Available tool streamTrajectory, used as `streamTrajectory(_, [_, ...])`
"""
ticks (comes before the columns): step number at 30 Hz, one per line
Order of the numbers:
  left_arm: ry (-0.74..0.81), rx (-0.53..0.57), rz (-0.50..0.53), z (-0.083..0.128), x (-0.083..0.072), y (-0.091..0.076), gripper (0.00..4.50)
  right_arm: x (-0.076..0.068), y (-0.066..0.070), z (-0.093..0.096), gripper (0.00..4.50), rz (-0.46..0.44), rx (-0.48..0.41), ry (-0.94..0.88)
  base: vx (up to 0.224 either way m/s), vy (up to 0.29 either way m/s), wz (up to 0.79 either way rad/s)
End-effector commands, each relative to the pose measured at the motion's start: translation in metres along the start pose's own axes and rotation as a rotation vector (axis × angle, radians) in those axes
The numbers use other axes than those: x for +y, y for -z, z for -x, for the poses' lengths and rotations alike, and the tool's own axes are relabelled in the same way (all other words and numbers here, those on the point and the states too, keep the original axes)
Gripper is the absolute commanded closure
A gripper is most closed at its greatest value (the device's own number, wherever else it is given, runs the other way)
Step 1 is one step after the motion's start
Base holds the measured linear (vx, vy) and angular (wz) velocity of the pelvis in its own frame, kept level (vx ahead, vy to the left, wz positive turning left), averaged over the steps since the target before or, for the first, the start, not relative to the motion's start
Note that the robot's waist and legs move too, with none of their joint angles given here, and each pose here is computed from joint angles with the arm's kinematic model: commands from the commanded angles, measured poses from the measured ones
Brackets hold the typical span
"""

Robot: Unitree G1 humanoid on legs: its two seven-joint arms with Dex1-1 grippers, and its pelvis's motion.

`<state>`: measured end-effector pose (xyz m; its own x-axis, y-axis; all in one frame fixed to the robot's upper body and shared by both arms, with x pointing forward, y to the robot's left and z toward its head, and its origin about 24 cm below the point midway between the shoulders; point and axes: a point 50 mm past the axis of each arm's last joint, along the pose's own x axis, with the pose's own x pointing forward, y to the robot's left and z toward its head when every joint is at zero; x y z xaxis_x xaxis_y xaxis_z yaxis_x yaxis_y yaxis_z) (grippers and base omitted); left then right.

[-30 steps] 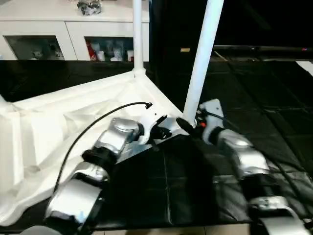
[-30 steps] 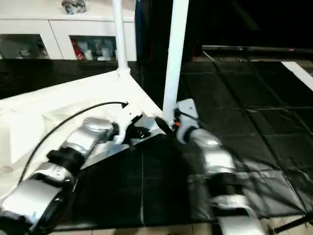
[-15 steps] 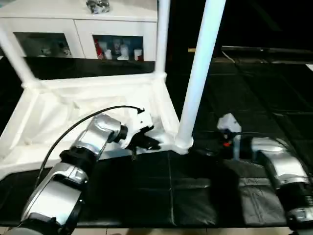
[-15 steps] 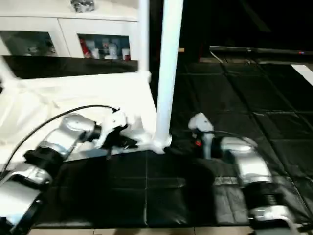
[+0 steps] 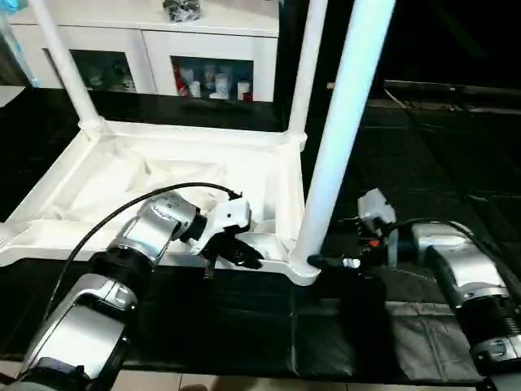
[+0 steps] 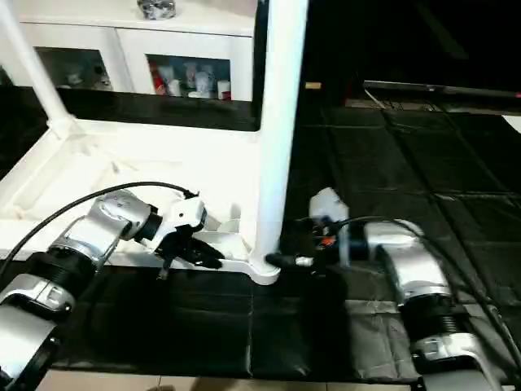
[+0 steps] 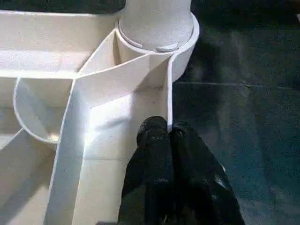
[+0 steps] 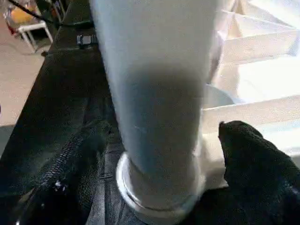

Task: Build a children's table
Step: Rotate leg to tighten, then rotate table base

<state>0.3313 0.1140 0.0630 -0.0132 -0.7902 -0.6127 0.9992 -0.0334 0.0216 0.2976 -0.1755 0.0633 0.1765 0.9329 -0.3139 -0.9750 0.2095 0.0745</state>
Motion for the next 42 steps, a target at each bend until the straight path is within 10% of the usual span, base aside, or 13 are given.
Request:
streamTrajectory(1, [-0.074, 0.057, -0.029, 0.000, 0.007, -0.001, 4.50, -0.002, -0.002, 0.006, 0.53, 0.022, 0.031, 0.001, 0.000, 0.000, 0.00])
streamTrajectory(16, [-0.332, -0.019, -0.053, 0.008, 0.035, -0.021, 4.50, 0.008, 0.005, 0.036, 0.53, -0.011, 0.054, 0.077, 0.000, 0.000, 0.00])
streamTrajectory(24, [-0.286, -0.118, 0.014, 0.024, 0.031, -0.025, 3.56, 0.015, -0.013, -0.006, 0.48, -0.031, -0.133, 0.080, 0.000, 0.000, 0.00])
streamTrajectory(42, [-0.320, 0.192, 0.021, 0.107, -0.031, 0.026, 2.23, 0.009, -0.053, -0.092, 0.48, -0.167, -0.390, 0.291, 0.000, 0.000, 0.00])
